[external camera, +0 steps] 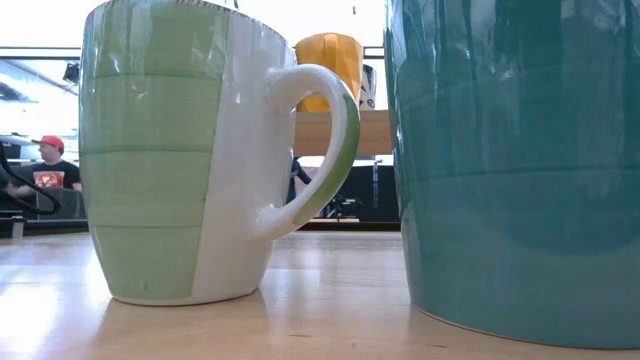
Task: Place coffee mugs
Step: Adjust the blue patterned mug on the shelf
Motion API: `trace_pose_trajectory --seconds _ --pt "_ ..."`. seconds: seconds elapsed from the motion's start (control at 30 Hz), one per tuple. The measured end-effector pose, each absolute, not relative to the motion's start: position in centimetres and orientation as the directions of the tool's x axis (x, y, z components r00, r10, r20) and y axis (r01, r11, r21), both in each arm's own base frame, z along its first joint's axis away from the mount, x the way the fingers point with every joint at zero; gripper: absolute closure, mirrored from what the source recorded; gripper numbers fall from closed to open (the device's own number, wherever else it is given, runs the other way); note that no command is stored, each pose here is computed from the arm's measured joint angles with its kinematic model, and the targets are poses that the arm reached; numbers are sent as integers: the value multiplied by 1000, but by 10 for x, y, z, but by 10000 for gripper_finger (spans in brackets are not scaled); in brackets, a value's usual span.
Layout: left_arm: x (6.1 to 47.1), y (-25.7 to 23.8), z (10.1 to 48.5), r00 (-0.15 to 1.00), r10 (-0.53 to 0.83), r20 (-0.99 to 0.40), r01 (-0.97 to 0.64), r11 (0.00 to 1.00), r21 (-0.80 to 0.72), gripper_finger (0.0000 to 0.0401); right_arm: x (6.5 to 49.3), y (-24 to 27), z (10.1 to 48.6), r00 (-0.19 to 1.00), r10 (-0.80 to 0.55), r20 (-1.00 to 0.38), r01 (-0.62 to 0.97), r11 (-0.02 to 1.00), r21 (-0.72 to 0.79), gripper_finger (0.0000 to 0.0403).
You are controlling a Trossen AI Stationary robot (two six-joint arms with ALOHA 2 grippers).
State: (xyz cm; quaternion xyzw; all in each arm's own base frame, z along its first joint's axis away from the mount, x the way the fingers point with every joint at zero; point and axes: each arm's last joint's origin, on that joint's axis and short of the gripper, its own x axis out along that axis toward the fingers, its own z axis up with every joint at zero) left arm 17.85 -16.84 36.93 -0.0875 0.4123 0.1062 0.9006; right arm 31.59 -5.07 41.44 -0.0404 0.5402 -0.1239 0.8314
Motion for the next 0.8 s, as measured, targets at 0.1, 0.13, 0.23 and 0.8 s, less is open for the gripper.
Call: trace_pose_trajectory --seconds 0.1,0.13,0.23,0.8 --pt "178 -168 369 637 119 -761 -264 962 -70 317 315 -58 405 345 -241 -907 163 967 -195 227" --pt "178 -168 369 637 119 -761 -264 962 -71 317 315 -61 401 334 -239 -912 163 967 -194 217" --pt "178 -168 369 637 119 -762 -268 961 -74 317 316 -67 387 343 -246 -906 174 965 -196 191" --pt "178 -168 369 636 120 -762 -283 955 -87 317 320 -78 296 537 -213 -816 185 974 -133 190"
